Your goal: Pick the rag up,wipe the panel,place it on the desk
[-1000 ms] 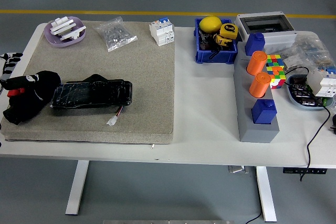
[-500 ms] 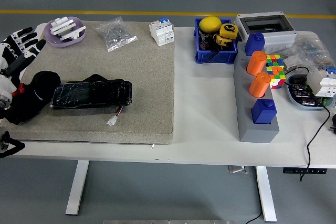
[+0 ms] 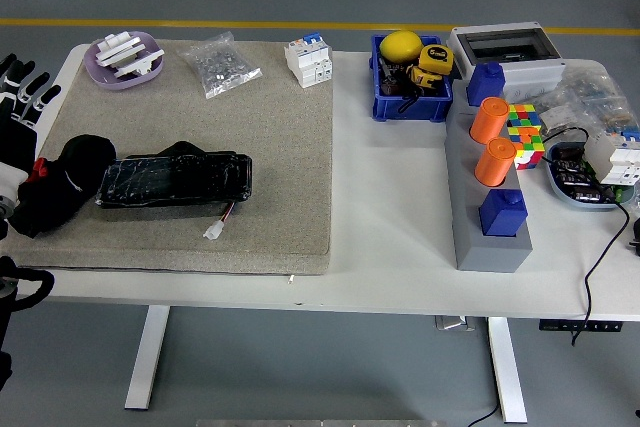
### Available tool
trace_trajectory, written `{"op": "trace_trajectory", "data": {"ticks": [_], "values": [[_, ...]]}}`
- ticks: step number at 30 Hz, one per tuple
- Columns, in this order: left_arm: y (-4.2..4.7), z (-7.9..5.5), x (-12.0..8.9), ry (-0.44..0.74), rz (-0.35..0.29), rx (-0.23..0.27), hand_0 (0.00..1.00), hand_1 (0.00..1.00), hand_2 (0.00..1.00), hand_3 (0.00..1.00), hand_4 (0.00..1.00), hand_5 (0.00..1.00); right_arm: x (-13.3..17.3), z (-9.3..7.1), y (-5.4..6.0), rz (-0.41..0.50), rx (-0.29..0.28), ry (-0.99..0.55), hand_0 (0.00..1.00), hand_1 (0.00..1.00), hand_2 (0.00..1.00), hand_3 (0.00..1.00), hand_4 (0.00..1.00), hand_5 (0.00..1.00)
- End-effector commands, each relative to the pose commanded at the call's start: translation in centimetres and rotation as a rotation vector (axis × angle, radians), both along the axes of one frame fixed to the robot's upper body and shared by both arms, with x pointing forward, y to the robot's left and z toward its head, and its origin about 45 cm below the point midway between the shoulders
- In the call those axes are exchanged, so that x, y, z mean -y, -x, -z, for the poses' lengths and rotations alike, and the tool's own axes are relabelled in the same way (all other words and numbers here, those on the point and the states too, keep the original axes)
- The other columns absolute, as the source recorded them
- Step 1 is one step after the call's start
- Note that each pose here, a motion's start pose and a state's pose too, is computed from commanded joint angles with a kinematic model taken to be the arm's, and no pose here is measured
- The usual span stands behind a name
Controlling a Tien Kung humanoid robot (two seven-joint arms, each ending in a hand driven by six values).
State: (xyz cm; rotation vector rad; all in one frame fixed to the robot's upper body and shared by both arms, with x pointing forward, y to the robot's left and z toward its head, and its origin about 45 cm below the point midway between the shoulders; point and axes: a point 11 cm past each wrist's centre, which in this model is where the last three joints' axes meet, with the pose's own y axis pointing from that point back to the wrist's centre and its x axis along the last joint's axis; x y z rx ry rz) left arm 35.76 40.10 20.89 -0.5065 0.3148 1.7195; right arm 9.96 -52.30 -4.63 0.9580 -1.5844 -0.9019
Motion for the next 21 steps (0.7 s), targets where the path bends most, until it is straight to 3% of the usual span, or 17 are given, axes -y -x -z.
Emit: {"op": "trace_trajectory", "data": {"ticks": [13,21], "values": [[0.31,0.9,-0.5,-0.063,0.002,-0.057,0.512,0.571,0.595,0.582,0.839,0.132,-0.8,0.4,-0.2,-0.015,-0.004,-0.012,0.736,0.531,0.653,0.614,0.998,0.602],[0.40,1.3,-0.4,-0.170,-0.015,-0.125,0.515,0.574,0.595,0.583,0.829,0.135,-1.0,0.6,-0.1,-0.013,-0.006,-0.017,0.736,0.531,0.653,0.616,0.998,0.604]]}}
